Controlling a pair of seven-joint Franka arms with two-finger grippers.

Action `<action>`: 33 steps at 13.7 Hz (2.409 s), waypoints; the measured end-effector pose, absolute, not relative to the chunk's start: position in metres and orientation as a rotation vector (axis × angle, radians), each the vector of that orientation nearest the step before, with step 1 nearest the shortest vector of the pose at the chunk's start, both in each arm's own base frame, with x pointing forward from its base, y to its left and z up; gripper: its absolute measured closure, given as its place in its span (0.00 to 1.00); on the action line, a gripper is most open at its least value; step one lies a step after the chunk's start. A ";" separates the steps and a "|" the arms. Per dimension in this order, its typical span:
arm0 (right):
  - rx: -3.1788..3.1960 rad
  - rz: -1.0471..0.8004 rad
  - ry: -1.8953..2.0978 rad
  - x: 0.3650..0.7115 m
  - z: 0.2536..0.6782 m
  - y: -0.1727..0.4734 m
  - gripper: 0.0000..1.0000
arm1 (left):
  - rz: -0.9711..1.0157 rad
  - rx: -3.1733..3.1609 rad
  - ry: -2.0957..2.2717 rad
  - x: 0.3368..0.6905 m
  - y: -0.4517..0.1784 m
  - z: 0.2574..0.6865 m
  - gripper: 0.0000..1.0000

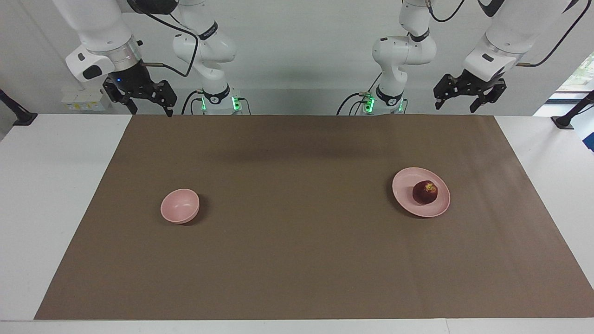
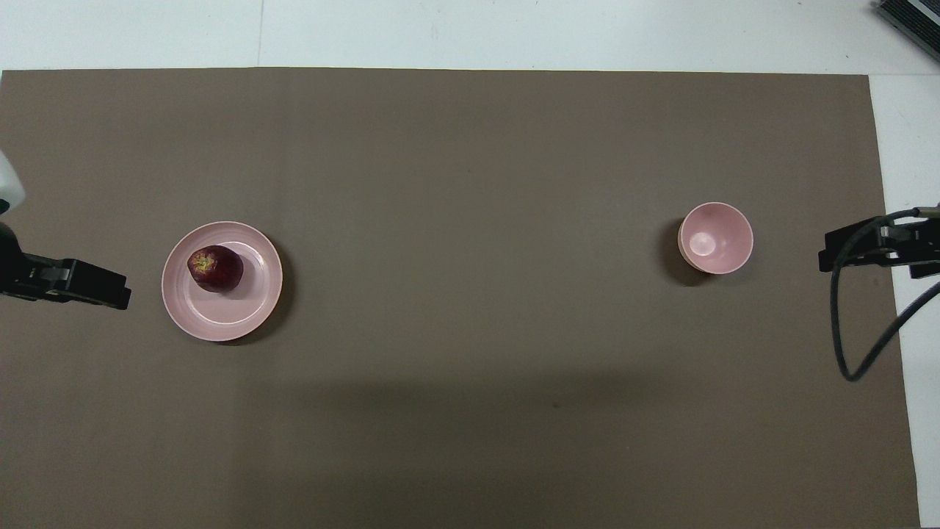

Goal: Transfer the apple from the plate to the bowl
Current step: 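Reach the left gripper toward the red apple on the pink plate, then lower the left gripper around the red apple and close it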

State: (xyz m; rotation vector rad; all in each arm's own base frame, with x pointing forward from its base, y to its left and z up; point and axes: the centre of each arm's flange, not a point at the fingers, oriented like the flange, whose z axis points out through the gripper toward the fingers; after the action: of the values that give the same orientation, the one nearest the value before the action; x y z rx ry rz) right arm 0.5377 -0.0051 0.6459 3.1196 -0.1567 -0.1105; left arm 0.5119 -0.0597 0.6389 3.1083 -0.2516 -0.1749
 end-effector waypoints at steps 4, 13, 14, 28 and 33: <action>3.120 -0.110 -0.157 0.538 0.646 -0.005 0.00 | -0.215 3.106 -0.252 0.526 -0.061 0.612 0.00; 3.120 -0.110 -0.157 0.538 0.646 -0.005 0.00 | -0.287 3.097 -0.206 0.589 -0.039 0.493 0.00; 3.120 -0.111 -0.157 0.538 0.646 -0.005 0.00 | -0.294 3.096 -0.204 0.593 -0.038 0.480 0.00; 3.120 -0.110 -0.157 0.538 0.646 -0.005 0.00 | -0.098 3.112 -0.198 0.600 -0.039 0.357 0.00; 3.120 -0.110 -0.157 0.538 0.646 -0.005 0.00 | -0.107 3.112 -0.199 0.597 -0.039 0.329 0.00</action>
State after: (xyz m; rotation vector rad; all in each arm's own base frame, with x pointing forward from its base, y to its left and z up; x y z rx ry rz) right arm 0.5377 -0.0051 0.6459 3.1196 -0.1567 -0.1105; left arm 0.5970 -0.0395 0.3286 3.1121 -0.1988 -0.1068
